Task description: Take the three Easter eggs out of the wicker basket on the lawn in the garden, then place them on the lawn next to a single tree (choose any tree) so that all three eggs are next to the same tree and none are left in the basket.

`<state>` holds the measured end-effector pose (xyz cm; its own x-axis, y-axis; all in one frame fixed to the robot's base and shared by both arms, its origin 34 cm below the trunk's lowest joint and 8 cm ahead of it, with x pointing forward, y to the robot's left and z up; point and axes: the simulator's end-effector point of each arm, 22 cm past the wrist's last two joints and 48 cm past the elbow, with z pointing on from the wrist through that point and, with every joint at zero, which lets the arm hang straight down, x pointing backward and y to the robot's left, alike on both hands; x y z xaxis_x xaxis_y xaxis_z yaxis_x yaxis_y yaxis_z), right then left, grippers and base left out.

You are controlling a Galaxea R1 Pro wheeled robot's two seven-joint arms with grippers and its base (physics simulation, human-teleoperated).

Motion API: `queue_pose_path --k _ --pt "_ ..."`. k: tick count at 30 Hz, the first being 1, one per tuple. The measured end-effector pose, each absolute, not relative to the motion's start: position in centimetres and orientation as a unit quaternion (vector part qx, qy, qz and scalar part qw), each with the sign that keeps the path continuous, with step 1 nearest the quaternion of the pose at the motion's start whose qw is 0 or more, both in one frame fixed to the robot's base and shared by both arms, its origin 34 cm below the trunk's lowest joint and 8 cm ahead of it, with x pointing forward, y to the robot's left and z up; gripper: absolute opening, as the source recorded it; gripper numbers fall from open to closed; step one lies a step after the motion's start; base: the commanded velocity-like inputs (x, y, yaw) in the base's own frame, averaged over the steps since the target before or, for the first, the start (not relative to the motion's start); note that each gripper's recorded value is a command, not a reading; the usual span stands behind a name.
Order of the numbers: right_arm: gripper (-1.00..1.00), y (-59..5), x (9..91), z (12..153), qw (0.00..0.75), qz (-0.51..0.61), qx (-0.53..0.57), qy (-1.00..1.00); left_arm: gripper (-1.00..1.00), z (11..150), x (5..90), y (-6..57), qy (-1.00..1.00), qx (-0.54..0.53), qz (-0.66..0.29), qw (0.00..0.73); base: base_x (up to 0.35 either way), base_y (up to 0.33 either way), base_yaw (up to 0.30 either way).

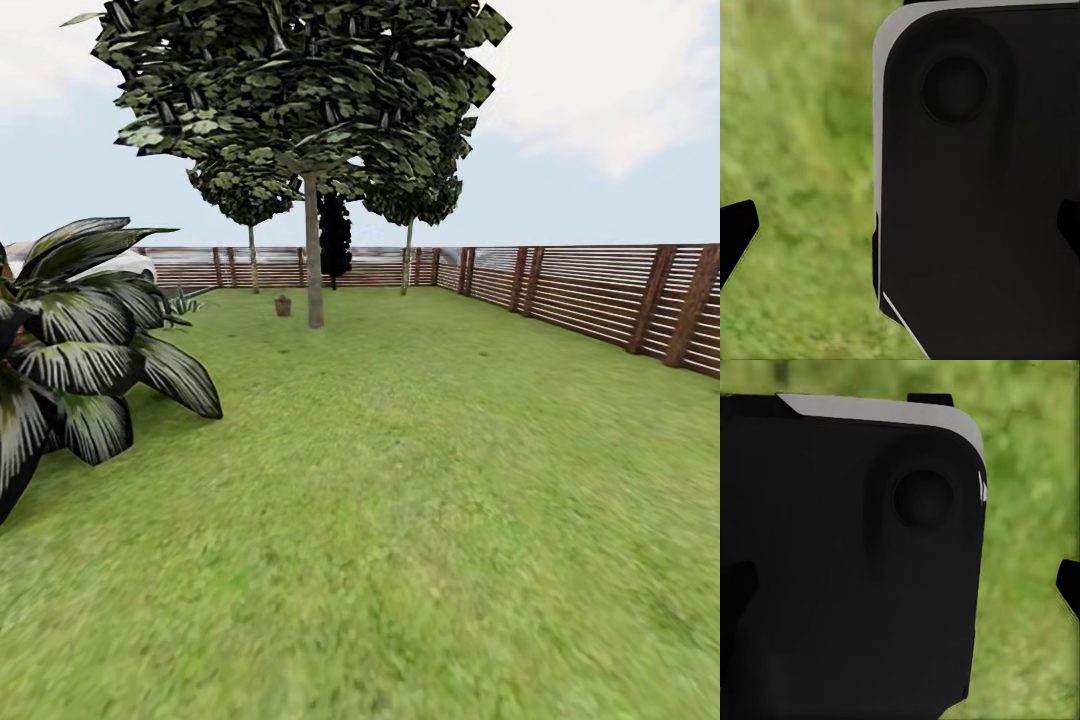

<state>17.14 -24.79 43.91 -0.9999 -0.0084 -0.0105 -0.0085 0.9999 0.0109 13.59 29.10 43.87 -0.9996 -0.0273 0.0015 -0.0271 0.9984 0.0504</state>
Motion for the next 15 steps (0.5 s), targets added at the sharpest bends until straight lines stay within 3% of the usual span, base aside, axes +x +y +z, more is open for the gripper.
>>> queue_pose_path --k 3,9,15 --pt "1.00 -24.79 17.15 43.91 0.005 0.005 -0.004 1.000 1.00 43.87 13.59 29.10 -1.000 0.014 -0.025 0.001 0.334 0.000 0.062" --pt "1.00 -24.79 17.15 43.91 0.005 0.005 -0.005 1.000 1.00 43.87 13.59 29.10 -1.000 0.014 -0.025 0.001 0.334 0.000 0.200" --pt "1.00 -24.79 17.15 43.91 0.005 0.005 -0.004 1.000 1.00 43.87 13.59 29.10 -1.000 0.014 -0.025 0.001 0.334 0.000 0.042"
